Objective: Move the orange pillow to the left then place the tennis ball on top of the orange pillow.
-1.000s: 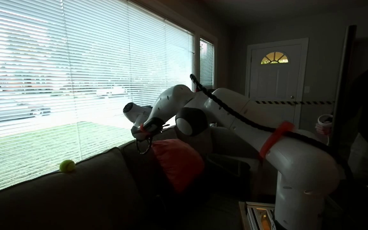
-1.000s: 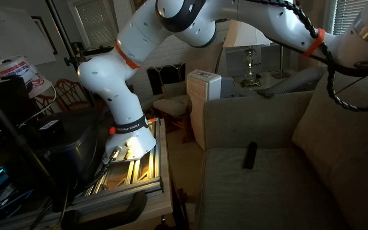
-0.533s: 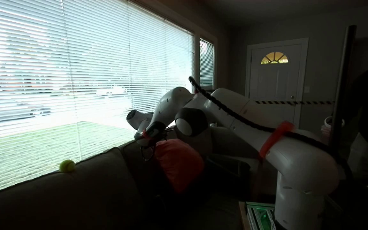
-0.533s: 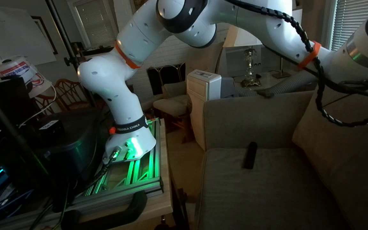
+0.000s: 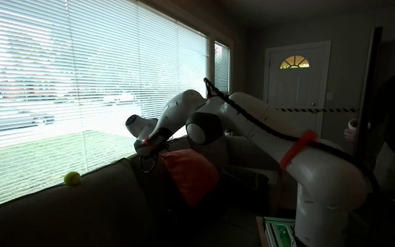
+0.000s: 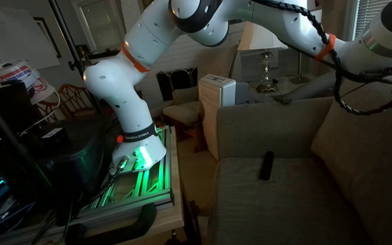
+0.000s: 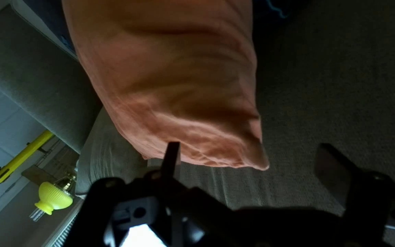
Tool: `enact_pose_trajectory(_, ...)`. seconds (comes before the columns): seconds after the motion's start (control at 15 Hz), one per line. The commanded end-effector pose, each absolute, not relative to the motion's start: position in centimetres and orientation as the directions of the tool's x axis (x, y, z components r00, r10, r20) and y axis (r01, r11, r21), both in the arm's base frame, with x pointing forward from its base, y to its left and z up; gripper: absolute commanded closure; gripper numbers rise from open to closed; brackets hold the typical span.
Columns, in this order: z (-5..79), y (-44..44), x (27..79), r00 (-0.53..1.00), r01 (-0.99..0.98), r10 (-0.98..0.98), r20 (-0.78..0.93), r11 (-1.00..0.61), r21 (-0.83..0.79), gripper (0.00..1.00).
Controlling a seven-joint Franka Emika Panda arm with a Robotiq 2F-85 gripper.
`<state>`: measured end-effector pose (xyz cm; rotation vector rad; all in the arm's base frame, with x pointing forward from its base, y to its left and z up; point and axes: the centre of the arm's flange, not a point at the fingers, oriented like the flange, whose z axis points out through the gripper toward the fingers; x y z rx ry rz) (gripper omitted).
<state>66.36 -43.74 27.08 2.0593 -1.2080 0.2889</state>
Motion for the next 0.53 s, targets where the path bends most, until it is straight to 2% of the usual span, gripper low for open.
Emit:
enact_pose_trajectory(0.0, 26.6, -43.6, 66.3, 0.547, -0.819, -0.683, 0.484, -0.318, 0.477, 0.0)
enact_pose_trajectory(0.47, 24.4, -46.9, 64.4, 0.549, -0.804, -0.678, 0.489, -0.269, 0.53, 0.0)
